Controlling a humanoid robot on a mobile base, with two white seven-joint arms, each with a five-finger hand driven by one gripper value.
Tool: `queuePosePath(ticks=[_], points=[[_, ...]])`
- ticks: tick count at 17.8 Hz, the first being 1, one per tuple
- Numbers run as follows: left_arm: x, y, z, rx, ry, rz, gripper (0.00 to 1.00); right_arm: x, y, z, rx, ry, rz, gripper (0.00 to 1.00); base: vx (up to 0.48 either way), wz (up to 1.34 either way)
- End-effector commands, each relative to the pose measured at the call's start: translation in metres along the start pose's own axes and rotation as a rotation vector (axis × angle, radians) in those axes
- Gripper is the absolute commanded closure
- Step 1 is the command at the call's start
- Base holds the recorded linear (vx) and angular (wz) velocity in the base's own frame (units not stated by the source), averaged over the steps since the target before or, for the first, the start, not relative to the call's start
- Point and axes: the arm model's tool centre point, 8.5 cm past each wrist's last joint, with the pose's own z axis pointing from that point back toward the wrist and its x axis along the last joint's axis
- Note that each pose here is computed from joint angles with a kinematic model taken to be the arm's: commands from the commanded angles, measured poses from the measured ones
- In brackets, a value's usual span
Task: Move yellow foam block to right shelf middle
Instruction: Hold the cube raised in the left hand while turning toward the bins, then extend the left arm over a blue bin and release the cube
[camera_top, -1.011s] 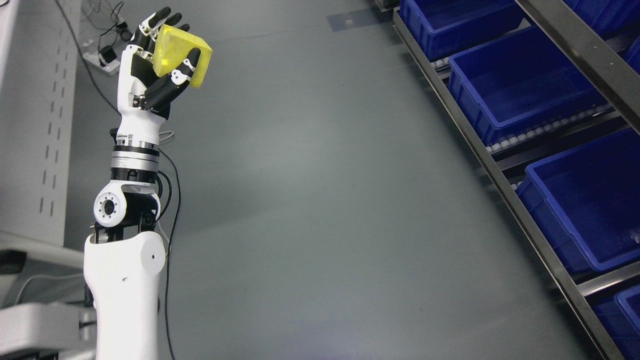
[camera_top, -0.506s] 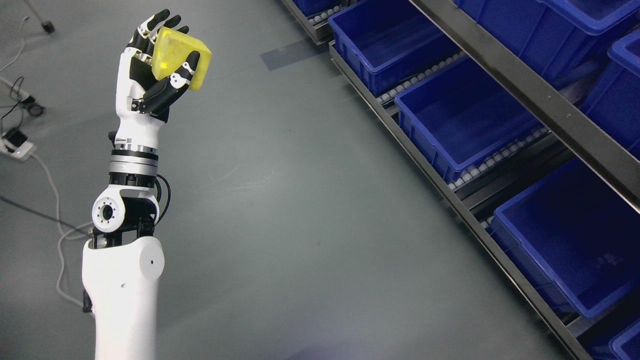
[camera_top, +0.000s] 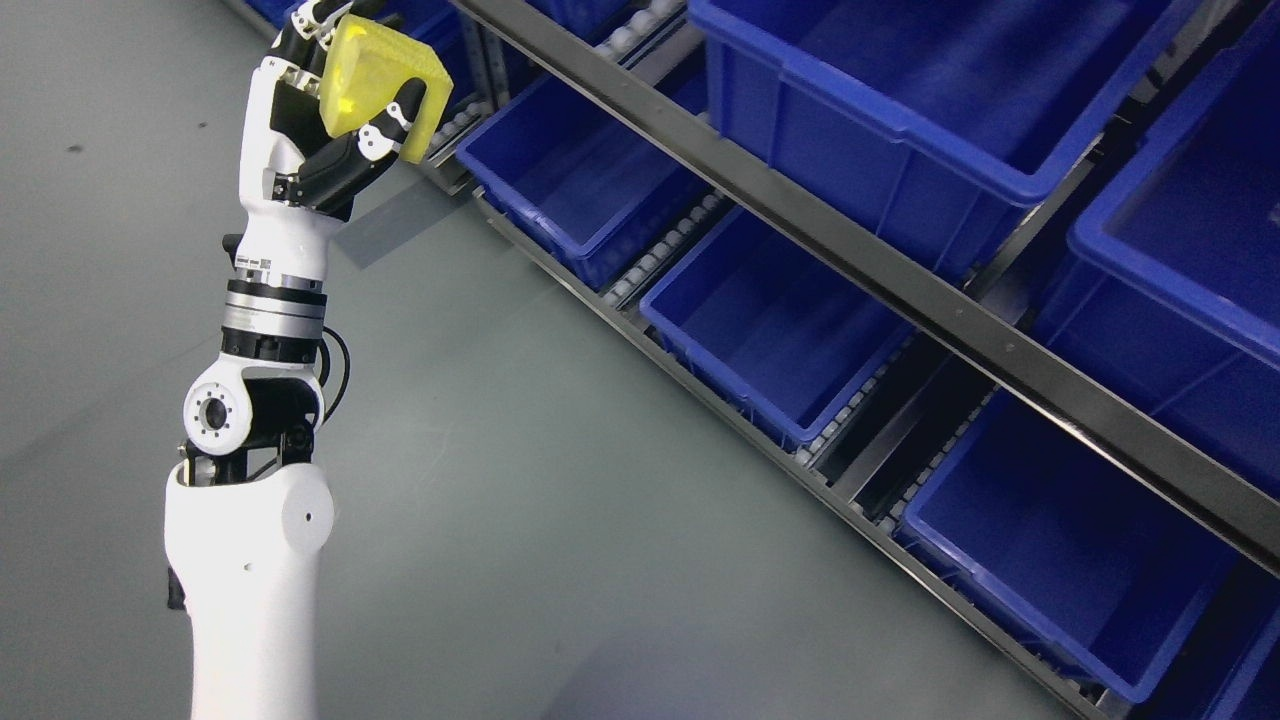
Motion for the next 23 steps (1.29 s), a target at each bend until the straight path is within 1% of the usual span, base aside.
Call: queuePosePath(ticks=[1, 4, 6, 9, 10, 11, 13, 14, 15, 18, 20, 22, 23], points=[[0.039, -0.079, -0.064, -0.280, -0.060, 0.010, 0.48, 0.006, -0.011, -0.001, -0.017, -0.017, 0.006, 0.00, 0.436, -0.60], [0.063, -0.119, -0.112, -0.426, 0.038, -0.005, 0.48, 0.006, -0.011, -0.001, -0.017, -0.017, 0.005, 0.00, 0.395, -0.55], [0.074, -0.139, -0.132, -0.495, 0.136, -0.028, 0.48, 0.006, -0.011, -0.001, -0.017, -0.017, 0.005, 0.00, 0.340, -0.54], [0.088, -0.165, -0.155, -0.570, 0.241, -0.082, 0.48, 0.006, -0.011, -0.001, -0.017, -0.017, 0.006, 0.00, 0.294, -0.56], [0.080, -0.176, -0.161, -0.594, 0.284, -0.122, 0.48, 0.006, -0.011, -0.001, -0.017, -0.017, 0.003, 0.00, 0.227, -0.50], [0.059, -0.181, -0.163, -0.601, 0.339, -0.180, 0.47, 0.006, -0.011, -0.001, -0.017, -0.017, 0.005, 0.00, 0.165, -0.41], [0.021, -0.176, -0.161, -0.576, 0.434, -0.289, 0.45, 0.006, -0.011, -0.001, -0.017, -0.017, 0.005, 0.00, 0.140, -0.36], [0.000, -0.173, -0.153, -0.570, 0.473, -0.325, 0.45, 0.006, -0.011, -0.001, -0.017, -0.017, 0.005, 0.00, 0.115, -0.31], [-0.011, -0.170, -0.145, -0.562, 0.498, -0.328, 0.45, 0.006, -0.011, -0.001, -0.017, -0.017, 0.005, 0.00, 0.080, -0.21], [-0.033, -0.159, -0.125, -0.525, 0.550, -0.351, 0.45, 0.006, -0.011, -0.001, -0.017, -0.017, 0.005, 0.00, 0.064, -0.15], [-0.051, -0.153, -0.105, -0.509, 0.593, -0.319, 0.44, 0.006, -0.011, -0.001, -0.017, -0.017, 0.005, 0.00, 0.036, -0.07], [-0.057, -0.152, -0.094, -0.506, 0.607, -0.304, 0.39, 0.006, -0.011, -0.001, -0.017, -0.017, 0.005, 0.00, 0.022, -0.02], [-0.057, -0.153, -0.093, -0.505, 0.607, -0.307, 0.32, 0.006, -0.011, -0.001, -0.017, -0.017, 0.003, 0.00, 0.018, -0.02]])
